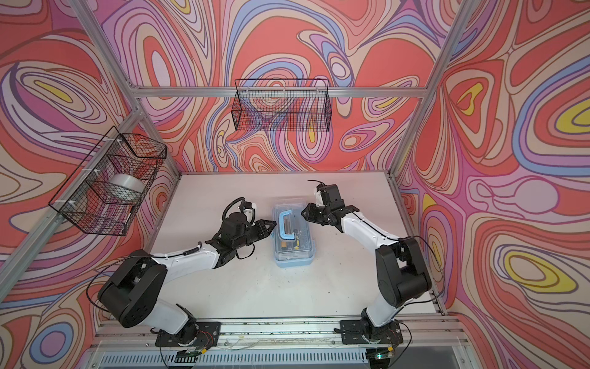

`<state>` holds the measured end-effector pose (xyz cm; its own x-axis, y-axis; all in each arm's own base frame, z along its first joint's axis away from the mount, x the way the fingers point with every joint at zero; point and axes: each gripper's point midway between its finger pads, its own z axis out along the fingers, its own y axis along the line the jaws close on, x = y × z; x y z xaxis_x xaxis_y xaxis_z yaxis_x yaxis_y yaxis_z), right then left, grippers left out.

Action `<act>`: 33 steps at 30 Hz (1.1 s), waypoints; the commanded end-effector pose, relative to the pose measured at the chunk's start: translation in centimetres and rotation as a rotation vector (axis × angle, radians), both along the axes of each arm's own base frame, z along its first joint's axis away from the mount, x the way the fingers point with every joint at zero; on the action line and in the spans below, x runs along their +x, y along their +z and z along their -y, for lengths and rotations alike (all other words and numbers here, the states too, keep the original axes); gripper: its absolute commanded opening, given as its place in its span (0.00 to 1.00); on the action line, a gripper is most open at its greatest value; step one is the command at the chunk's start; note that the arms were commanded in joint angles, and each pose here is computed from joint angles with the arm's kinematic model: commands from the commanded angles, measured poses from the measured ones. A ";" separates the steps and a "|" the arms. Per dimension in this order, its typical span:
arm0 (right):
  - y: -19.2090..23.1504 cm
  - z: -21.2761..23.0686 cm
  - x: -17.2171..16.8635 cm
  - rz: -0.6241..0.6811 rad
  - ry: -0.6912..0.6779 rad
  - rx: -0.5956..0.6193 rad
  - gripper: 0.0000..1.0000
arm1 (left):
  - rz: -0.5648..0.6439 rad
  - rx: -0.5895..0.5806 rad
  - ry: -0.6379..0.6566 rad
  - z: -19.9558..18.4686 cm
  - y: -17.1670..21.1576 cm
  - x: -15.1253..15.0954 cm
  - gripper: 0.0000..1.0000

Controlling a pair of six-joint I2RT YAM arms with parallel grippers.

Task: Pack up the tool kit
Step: 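Open the left gripper and draw it back toward the nearer open latch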

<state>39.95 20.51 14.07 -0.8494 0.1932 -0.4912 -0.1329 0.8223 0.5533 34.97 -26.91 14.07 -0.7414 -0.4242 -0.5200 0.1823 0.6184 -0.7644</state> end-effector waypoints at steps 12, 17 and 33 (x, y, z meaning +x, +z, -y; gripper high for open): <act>-2.5 -0.8 -1.4 -0.086 0.046 -0.013 0.32 | -0.030 -0.045 -0.020 0.6 -2.7 -0.5 0.20; -2.3 -0.8 -1.4 -0.083 0.044 -0.016 0.31 | 0.003 -0.051 -0.031 0.6 -2.0 -0.6 0.25; -1.4 -0.1 -0.7 -0.043 0.030 -0.069 0.38 | 0.015 0.623 0.222 -10.8 -5.7 -4.8 0.91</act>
<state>39.88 20.55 14.07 -0.8486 0.1704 -0.5008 -0.1469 0.8335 0.5326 31.50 -18.82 12.22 -0.6160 -0.3208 -0.7195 0.0663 0.8890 -0.4531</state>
